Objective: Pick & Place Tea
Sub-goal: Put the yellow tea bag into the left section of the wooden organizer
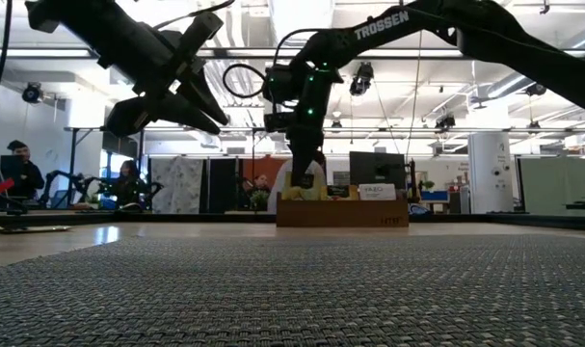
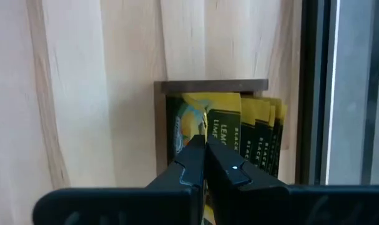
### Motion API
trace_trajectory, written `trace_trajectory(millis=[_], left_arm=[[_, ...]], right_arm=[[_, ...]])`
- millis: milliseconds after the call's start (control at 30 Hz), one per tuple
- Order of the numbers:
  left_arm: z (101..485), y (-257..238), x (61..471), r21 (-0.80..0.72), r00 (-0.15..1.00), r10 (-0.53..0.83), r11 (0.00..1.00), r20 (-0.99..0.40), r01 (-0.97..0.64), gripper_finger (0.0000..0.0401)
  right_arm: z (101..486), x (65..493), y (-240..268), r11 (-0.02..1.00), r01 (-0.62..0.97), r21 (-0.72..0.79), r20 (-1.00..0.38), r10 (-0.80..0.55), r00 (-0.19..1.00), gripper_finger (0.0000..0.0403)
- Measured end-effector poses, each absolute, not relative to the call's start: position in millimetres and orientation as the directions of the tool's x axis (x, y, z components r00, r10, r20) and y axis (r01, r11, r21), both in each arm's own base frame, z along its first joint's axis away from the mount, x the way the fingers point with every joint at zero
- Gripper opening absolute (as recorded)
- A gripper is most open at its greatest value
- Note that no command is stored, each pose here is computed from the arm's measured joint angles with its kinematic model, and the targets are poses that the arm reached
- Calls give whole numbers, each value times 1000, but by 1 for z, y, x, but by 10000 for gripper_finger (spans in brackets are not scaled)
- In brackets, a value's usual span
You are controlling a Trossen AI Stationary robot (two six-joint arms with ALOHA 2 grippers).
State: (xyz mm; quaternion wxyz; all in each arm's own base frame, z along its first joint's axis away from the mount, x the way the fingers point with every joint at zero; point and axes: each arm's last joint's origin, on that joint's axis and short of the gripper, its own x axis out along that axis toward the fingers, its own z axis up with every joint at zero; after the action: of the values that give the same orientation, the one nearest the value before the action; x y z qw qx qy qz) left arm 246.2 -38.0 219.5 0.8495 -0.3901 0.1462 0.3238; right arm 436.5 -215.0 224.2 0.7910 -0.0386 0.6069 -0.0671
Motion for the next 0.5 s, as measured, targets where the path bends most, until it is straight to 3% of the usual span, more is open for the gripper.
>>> trace_trajectory(millis=[300,500], left_arm=[[220,-38,246,-562,745,443,490,-498,-667,71],[220,-38,246,-560,743,451,488,-495,-670,71]], right_arm=[[224,438,-216,987,62,-151,-949,-162,271,11],[224,439,-216,986,63,-155,-946,-167,279,46]])
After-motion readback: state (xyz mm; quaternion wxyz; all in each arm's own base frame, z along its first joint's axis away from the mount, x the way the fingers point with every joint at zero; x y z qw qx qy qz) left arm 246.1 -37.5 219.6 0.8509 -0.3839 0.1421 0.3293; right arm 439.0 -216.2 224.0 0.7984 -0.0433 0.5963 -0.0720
